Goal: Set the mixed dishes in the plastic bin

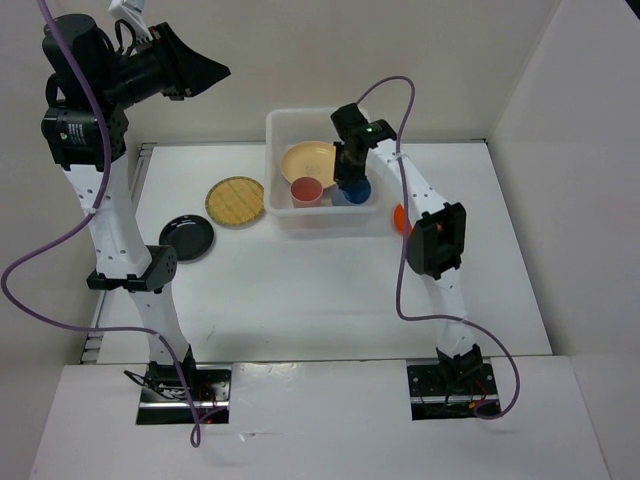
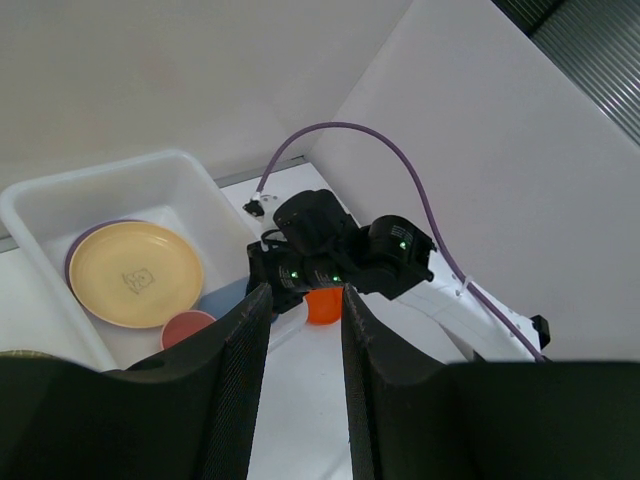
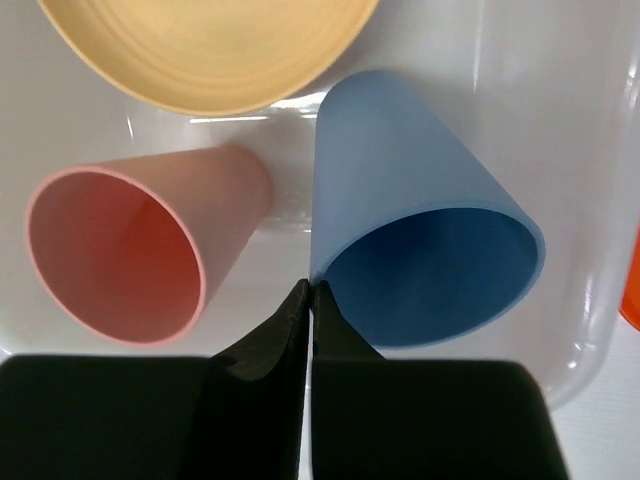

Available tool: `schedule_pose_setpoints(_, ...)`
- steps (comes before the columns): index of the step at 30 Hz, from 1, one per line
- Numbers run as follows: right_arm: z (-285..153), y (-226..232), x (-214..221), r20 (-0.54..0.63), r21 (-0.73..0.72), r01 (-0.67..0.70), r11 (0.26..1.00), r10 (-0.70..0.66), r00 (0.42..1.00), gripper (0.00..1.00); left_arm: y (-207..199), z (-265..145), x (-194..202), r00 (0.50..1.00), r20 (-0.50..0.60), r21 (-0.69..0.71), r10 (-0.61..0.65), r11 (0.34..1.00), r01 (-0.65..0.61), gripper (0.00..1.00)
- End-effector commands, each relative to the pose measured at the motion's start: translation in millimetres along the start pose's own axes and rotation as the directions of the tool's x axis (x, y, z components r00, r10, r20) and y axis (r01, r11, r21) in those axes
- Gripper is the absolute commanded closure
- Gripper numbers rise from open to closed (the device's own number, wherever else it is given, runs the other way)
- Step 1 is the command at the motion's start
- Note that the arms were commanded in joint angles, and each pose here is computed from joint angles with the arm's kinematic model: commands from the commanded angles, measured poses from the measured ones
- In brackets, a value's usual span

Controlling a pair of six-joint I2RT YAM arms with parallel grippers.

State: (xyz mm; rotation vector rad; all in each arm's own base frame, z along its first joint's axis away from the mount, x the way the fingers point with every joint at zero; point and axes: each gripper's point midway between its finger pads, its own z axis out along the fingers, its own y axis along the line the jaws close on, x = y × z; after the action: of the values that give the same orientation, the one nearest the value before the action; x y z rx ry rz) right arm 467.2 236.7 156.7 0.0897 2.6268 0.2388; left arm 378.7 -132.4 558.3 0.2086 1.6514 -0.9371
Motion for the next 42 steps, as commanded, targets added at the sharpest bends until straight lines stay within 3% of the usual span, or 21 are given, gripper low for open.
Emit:
schedule_pose_setpoints(1, -13, 9, -2, 0.004, 0.026, 0.056, 0.998, -0.056, 0.998, 1.0, -9, -3, -4, 0.999, 0.014, 0.033, 0.049, 0.998, -0.049, 0.59)
schedule_pose_setpoints(6, -9, 16, -6, 0.004, 0.03, 0.075, 0.997, -0.075, 0.997, 0.97, -8, -3, -2, 0.999, 0.008, 0.03, 0.052, 0.998, -0.052, 0.59)
schedule_pose_setpoints(11, -12, 18, -7, 0.005, 0.019, 0.074, 0.997, -0.074, 0.997, 0.74, -8, -3, -2, 0.999, 0.008, 0.03, 0.052, 0.998, -0.052, 0.59)
schedule_pose_setpoints(20, -20, 26, -11, 0.042, 0.02, 0.078, 0.997, -0.078, 0.996, 0.54, -7, -3, -1, 0.999, 0.002, 0.027, 0.046, 0.999, -0.046, 0.59)
schedule_pose_setpoints(26, -65, 32, -32, 0.142, -0.023, 0.056, 0.998, -0.052, 0.988, 0.43, -11, -7, -2, 0.999, 0.008, 0.03, 0.052, 0.998, -0.052, 0.59)
schedule_pose_setpoints(35, -181, 13, -39, 0.294, -0.065, -0.004, 0.998, 0.023, 0.956, 0.13, -12, -7, -2, 0.998, 0.005, 0.038, 0.061, 0.997, -0.062, 0.57)
schedule_pose_setpoints(38, -186, -23, -16, 0.267, 0.023, -0.085, 0.996, 0.076, 0.961, 0.12, -14, -7, 0, 0.998, 0.0, 0.049, 0.062, 0.997, -0.062, 0.57)
schedule_pose_setpoints(40, -189, -37, -9, 0.278, 0.026, -0.114, 0.993, 0.102, 0.955, 0.12, -16, -7, 0, 0.998, -0.004, 0.058, 0.062, 0.996, -0.061, 0.57)
schedule_pose_setpoints(41, -212, -53, -12, 0.318, -0.03, -0.165, 0.986, 0.166, 0.934, 0.12, -17, -8, 1, 0.998, -0.008, 0.067, 0.062, 0.996, -0.061, 0.57)
schedule_pose_setpoints(42, -189, -65, -4, 0.289, -0.042, -0.189, 0.981, 0.193, 0.938, 0.12, -17, -8, 1, 0.998, -0.009, 0.067, 0.062, 0.996, -0.061, 0.57)
